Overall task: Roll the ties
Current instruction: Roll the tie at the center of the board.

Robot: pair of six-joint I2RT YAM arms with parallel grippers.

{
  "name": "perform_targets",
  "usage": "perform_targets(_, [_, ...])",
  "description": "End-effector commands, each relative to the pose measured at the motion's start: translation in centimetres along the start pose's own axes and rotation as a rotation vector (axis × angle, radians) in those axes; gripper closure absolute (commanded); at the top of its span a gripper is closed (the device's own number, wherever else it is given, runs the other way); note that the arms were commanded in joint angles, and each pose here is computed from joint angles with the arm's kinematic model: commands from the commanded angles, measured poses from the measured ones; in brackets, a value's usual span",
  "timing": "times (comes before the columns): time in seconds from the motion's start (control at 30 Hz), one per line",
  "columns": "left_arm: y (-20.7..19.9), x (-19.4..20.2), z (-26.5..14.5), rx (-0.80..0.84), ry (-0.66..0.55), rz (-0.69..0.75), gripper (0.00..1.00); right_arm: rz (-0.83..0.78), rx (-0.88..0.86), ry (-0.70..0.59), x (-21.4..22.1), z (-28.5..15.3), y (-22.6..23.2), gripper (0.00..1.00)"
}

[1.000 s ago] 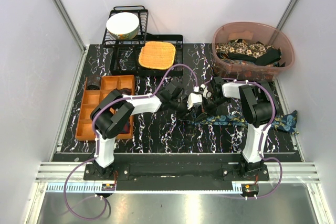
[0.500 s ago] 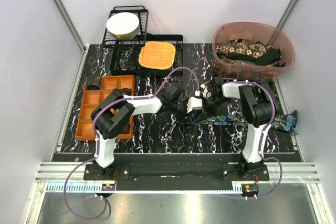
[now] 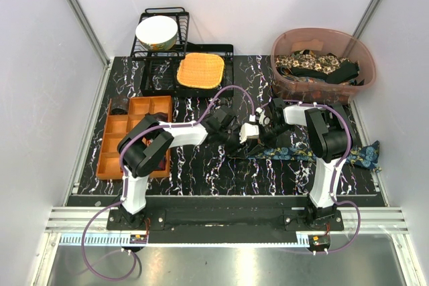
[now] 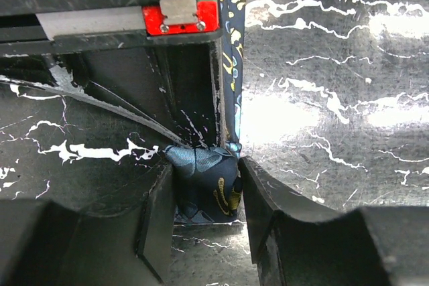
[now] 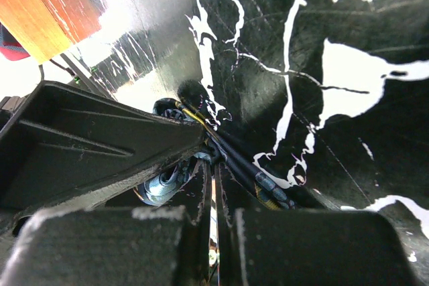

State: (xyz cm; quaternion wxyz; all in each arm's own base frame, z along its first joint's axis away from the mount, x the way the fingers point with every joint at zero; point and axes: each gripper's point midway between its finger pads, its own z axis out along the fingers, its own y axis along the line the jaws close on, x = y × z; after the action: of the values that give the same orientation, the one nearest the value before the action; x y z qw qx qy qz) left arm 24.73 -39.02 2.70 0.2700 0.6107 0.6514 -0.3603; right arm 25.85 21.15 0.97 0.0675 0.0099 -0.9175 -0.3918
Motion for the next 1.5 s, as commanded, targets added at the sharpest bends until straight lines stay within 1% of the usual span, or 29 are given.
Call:
perform_targets(0.0, [-0.1,-0.7,0.2,-0.006,-0.027,0.003,0.56,-0.03,0.158,-0.034,-1.0,1.4,-3.9,1.0])
perform_targets(0.1, [0.6,-0.1,-0.9,-0.029,-0.012,0.004,0.55,-0.03,0.164,-0.035,-1.1,1.3,-4.0,1.0])
perform_targets(0.13, [0.7,0.4,-1.2,-0.036,-0.001,-0.001,0.5,-0.027,0.167,-0.034,-1.0,1.3,-4.1,1.0])
perform_targets(0.27, [1.6,1.4,-3.4,-0.079,0.009,0.015,0.39,-0.027,0.178,-0.037,-1.1,1.2,-4.2,1.0])
perform_targets(0.4, [1.3,2.2,-3.8,-0.066,0.032,0.033,0.37,-0.023,0.179,-0.035,-1.1,1.3,-4.3,1.0])
perform_targets(0.43, [1.2,2.1,-3.7,-0.06,0.026,0.036,0.37,-0.021,0.18,-0.03,-1.0,1.3,-4.3,1.0])
perform_targets(0.57, [1.0,1.3,-3.5,-0.034,0.003,0.034,0.45,-0.018,0.181,-0.032,-1.1,1.3,-4.4,1.0])
perform_targets(0.63, [0.8,0.5,-3.6,-0.015,-0.022,0.04,0.47,-0.02,0.182,-0.034,-1.2,1.3,-4.4,1.0])
perform_targets(0.7, [0.4,-0.1,-3.7,-0.001,-0.04,0.042,0.51,-0.016,0.184,-0.033,-1.1,1.3,-4.4,1.0])
perform_targets(0.87, [0.0,-2.1,-4.0,0.02,-0.102,0.05,0.56,-0.016,0.187,-0.034,-1.1,1.3,-4.4,1.0])
perform_targets(0.9, [0.0,-2.4,-3.9,0.018,-0.11,0.034,0.59,-0.015,0.187,-0.034,-1.1,1.3,-4.5,1.0])
perform_targets(0.97, [0.0,-3.0,-3.6,0.023,-0.125,0.024,0.62,-0.013,0.188,-0.031,-1.1,1.4,-4.5,1.0])
perform_targets(1.13, [0.0,-4.8,-2.8,0.022,-0.168,0.016,0.63,-0.009,0.191,-0.032,-1.1,1.3,-4.5,1.0])
perform_targets(1.23, [-0.5,-5.0,-1.7,0.038,-0.169,0.014,0.62,-0.006,0.186,-0.027,-1.1,1.5,-4.5,1.0])
perform_targets(1.33, [-1.0,-4.4,-0.6,0.051,-0.158,0.004,0.59,-0.005,0.183,-0.025,-1.1,1.5,-4.5,1.0])
perform_targets(1.47, [-1.5,-2.4,0.6,0.062,-0.121,-0.01,0.58,-0.003,0.179,-0.021,-1.0,1.6,-4.5,1.0])
